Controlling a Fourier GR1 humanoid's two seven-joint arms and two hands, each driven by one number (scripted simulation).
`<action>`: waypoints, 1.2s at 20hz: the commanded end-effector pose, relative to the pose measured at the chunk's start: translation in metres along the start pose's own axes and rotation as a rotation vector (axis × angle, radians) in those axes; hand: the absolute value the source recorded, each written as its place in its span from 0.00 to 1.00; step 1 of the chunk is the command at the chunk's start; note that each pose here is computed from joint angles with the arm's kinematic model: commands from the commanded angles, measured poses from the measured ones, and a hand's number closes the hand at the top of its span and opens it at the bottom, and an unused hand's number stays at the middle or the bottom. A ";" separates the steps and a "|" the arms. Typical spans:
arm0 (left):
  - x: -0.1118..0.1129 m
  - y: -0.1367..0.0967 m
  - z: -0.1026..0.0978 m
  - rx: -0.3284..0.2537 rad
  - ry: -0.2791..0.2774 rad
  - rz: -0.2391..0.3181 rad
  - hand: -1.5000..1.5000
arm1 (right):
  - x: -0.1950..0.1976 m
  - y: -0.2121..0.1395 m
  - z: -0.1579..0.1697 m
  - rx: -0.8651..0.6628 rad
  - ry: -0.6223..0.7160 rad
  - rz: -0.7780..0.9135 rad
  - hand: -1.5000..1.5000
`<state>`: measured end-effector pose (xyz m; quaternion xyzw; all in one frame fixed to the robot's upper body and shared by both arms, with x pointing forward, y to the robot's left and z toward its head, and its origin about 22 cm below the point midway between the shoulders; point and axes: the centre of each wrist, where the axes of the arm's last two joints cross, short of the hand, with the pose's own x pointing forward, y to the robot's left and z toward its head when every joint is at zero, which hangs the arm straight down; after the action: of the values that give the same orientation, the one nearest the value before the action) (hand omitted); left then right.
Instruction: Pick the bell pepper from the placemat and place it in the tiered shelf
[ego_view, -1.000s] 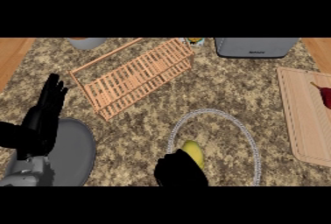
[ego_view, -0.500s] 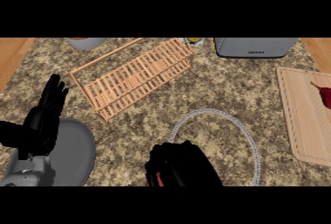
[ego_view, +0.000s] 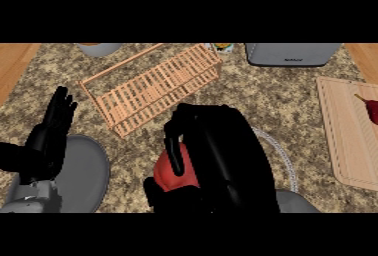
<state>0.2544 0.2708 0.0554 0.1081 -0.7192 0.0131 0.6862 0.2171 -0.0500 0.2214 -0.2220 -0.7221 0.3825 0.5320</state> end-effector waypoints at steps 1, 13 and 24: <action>0.021 0.004 0.007 0.017 -0.007 0.000 0.50 | -0.013 -0.005 -0.034 -0.050 0.040 -0.022 1.00; 0.006 -0.006 0.002 0.002 -0.005 -0.001 0.50 | -0.041 0.024 -0.114 -0.127 0.063 -0.079 1.00; 0.011 -0.009 -0.008 -0.017 -0.004 -0.003 0.50 | -0.066 0.072 -0.156 -0.179 0.031 -0.076 1.00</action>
<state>0.2595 0.2596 0.0612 0.1020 -0.7209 0.0076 0.6854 0.3692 -0.0127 0.1642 -0.2369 -0.7519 0.2915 0.5418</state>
